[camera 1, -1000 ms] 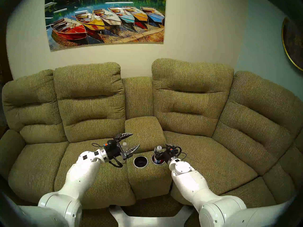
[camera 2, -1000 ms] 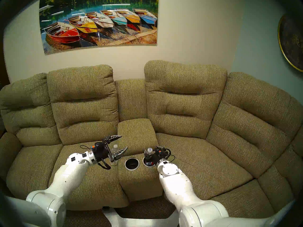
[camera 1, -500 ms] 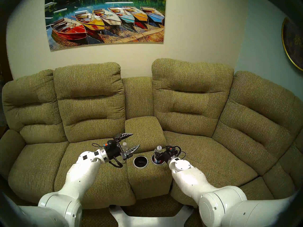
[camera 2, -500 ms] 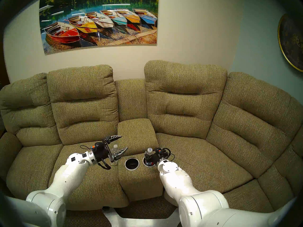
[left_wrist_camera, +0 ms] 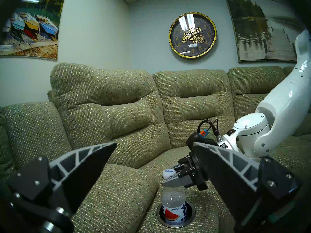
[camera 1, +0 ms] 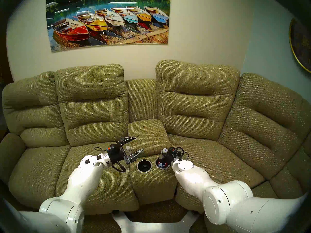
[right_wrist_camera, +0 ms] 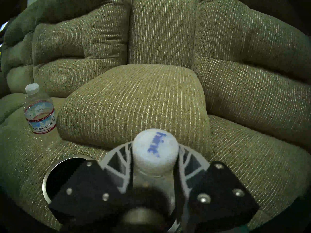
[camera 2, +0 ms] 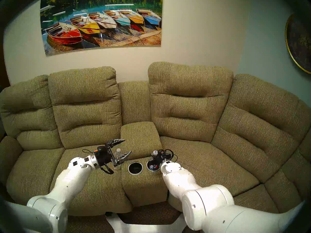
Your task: Take bottles out of cup holder
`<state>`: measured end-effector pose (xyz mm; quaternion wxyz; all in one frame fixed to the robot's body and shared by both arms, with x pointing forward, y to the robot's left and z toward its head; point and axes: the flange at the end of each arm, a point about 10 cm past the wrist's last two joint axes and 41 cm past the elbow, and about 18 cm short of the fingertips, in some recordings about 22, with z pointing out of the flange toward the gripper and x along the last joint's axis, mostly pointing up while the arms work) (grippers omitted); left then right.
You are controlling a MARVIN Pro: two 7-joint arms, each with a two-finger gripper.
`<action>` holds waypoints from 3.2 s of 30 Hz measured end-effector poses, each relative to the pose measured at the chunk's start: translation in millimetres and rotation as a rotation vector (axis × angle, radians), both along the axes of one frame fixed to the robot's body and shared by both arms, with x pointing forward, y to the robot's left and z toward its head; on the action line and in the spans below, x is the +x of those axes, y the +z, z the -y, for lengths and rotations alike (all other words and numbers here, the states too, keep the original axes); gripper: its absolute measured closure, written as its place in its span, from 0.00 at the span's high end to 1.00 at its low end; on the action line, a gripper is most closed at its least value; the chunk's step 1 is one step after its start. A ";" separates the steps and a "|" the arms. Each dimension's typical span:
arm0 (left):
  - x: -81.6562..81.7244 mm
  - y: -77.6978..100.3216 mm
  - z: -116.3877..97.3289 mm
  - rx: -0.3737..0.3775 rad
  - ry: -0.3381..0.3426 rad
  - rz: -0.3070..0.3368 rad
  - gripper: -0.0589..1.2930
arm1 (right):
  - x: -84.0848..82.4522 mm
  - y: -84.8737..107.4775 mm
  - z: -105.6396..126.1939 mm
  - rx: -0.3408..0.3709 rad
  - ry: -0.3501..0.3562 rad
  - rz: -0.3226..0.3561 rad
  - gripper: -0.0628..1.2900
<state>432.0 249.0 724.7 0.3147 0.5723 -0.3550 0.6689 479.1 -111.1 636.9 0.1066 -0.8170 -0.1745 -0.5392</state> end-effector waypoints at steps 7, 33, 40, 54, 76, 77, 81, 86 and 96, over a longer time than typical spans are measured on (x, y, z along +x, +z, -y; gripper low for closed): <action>-0.1 0.0 0.0 0.000 0.000 0.000 0.98 | 1.6 0.9 -0.8 0.010 -0.007 -0.003 0.27; -0.1 -0.1 -0.1 0.000 0.000 0.001 0.98 | 24.0 45.5 29.9 0.051 -0.088 0.334 0.26; -0.1 -0.1 0.0 0.000 0.000 0.001 0.98 | 28.1 56.3 69.2 0.011 -0.177 0.406 0.25; -0.1 0.1 -0.1 0.000 0.000 0.001 0.98 | 16.0 55.8 122.4 -0.112 -0.310 0.398 0.25; -0.2 0.6 -0.1 0.001 0.000 0.004 0.98 | -10.4 3.9 132.9 -0.160 -0.374 0.225 0.25; -0.2 0.6 -0.1 0.001 0.000 0.004 0.98 | -10.2 3.5 131.6 -0.159 -0.372 0.224 0.25; -0.2 0.6 0.0 0.001 0.000 0.004 0.98 | -6.8 4.8 126.0 -0.153 -0.364 0.228 0.25; -0.2 0.6 0.0 0.001 0.000 0.004 0.98 | -4.6 4.3 117.9 -0.141 -0.355 0.228 0.25; -0.2 0.6 0.0 0.001 0.000 0.004 0.98 | -3.8 0.9 102.2 -0.115 -0.342 0.219 0.25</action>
